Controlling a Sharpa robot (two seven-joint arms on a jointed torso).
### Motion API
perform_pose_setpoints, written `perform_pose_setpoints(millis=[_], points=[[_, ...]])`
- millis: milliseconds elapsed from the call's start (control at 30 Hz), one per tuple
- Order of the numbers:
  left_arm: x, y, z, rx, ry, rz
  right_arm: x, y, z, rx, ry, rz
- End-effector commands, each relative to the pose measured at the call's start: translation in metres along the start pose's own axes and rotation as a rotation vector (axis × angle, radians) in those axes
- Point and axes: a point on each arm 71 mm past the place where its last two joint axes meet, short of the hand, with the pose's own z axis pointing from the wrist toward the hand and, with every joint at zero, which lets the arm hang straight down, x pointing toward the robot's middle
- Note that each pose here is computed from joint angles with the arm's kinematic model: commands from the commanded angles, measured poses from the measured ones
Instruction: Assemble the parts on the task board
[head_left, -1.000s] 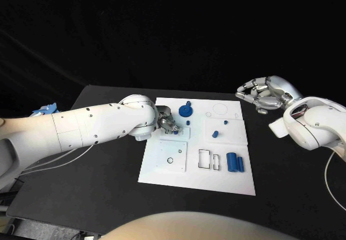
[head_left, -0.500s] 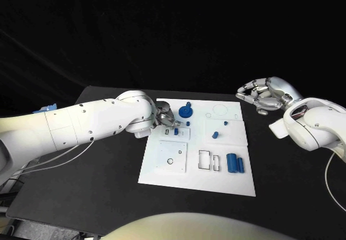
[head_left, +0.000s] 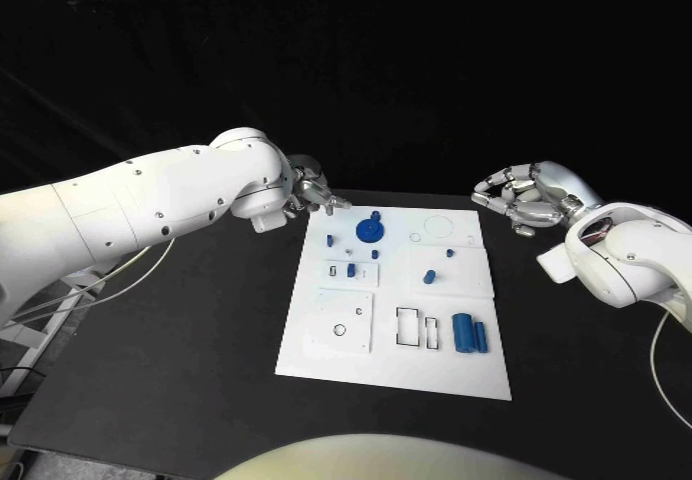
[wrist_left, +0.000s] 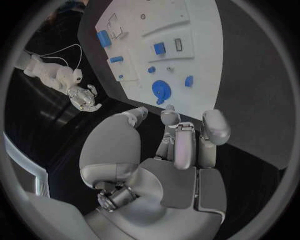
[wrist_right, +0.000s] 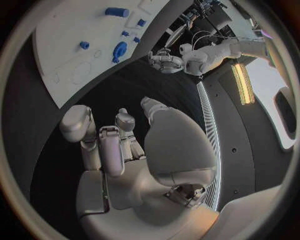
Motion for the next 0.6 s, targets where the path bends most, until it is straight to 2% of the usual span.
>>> perform_pose_setpoints(millis=[33,133,233,333,600], points=[[-0.0031,0.0010,0.0041,0.008,0.049,0.034,0.000,0.000,0.000,-0.001,0.001,0.002],[-0.0119,0.0043,0.0098,-0.009,0.025,0.056,0.001,0.000,0.001,-0.001,0.000,0.002],[-0.0134,0.0061,0.0148,-0.023,0.026,0.075,0.001,0.000,0.001,-0.002,0.001,0.002],[-0.0113,0.0083,0.0201,-0.041,0.041,0.097,0.001,0.001,0.001,-0.003,0.002,0.002],[0.0014,0.0171,0.0349,-0.090,0.106,0.135,0.002,0.001,0.001,-0.005,0.004,0.003]])
